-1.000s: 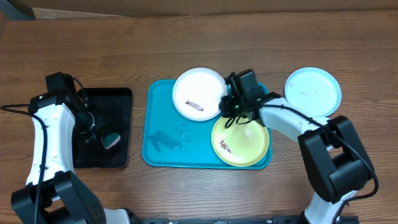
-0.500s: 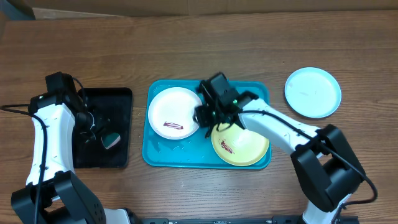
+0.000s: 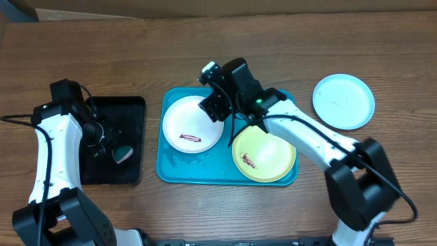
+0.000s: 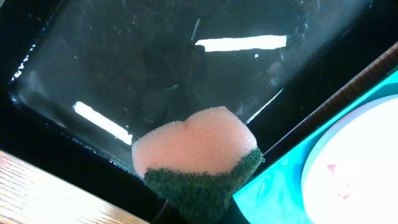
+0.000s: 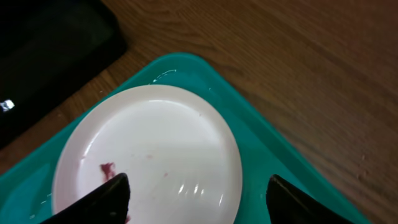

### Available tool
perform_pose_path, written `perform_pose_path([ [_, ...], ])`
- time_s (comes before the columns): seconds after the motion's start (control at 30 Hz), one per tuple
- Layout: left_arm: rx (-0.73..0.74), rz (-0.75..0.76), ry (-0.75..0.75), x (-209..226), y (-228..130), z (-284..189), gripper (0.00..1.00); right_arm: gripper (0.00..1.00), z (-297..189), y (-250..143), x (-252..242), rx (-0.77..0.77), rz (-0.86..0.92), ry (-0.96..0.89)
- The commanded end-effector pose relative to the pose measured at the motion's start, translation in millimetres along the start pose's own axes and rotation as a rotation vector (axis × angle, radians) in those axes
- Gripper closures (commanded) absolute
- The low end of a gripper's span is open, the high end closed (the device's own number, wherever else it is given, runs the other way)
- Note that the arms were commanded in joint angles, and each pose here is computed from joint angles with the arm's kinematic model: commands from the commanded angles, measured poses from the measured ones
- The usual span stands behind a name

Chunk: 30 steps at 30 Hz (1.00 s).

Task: Clean dirty plates on tray and stack at the side
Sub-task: 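Reach the right gripper to the rim of the white plate on the tray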

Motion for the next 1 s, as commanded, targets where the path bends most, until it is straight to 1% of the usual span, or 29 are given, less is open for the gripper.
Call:
perform_pose_path([
  [0.0,0.001,0.019,-0.018,-1.0,-0.1,-0.1,0.96,0.26,32.5,-14.5,-12.0,0.031,-0.086,-0.027],
  [0.13,0.0,0.019,-0.018,-1.0,0.0,-0.1,0.96,0.24,60.2,-27.3,-19.3,0.037,-0.084,-0.026],
  [0.23,-0.001,0.02,-0.018,-1.0,0.2,-0.1,0.96,0.24,67.6,-32.3,-21.4,0.044,-0.082,-0.027],
  [0.3,-0.002,0.02,-0.018,-1.1,0.4,-0.1,0.96,0.27,67.7,-32.5,-21.4,0.045,-0.08,-0.026],
  [0.37,-0.003,0.02,-0.018,-1.1,0.6,-0.1,0.96,0.34,67.7,-33.2,-21.4,0.048,-0.077,-0.027],
  [0.43,-0.003,0.02,-0.018,-1.2,0.7,-0.2,0.96,0.44,67.9,-36.4,-21.8,0.065,-0.073,-0.027],
  [0.63,-0.003,0.019,-0.019,-1.2,0.7,-0.2,0.96,0.7,71.3,-56.7,-24.4,0.159,-0.054,-0.032],
  [0.73,-0.003,0.019,-0.019,-1.2,0.6,-0.2,0.96,0.82,70.3,-66.3,-25.3,0.208,-0.012,-0.039],
  [0.8,-0.002,0.02,-0.018,-1.1,0.4,-0.1,0.96,0.87,69.4,-69.7,-25.8,0.226,0.032,-0.049],
  [0.87,-0.002,0.02,-0.018,-1.1,0.4,-0.1,0.96,0.91,67.1,-74.5,-26.0,0.254,0.111,-0.064],
  [0.9,-0.001,0.02,-0.018,-1.1,0.3,-0.1,0.96,0.96,64.6,-77.4,-25.7,0.274,0.159,-0.072],
  [0.97,0.0,0.019,-0.018,-1.0,0.1,-0.1,0.96,0.96,58.5,-81.6,-24.4,0.306,0.236,-0.088],
])
Point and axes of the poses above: each gripper's point midway between its finger pads, its own z axis out along the fingers, its own x axis along the line the jaws close on, y = z × x, the point moved 6 cm from there along -z, back along the fingers, and after that the axes turned 11 degrees about z, right-handed, at the moved point
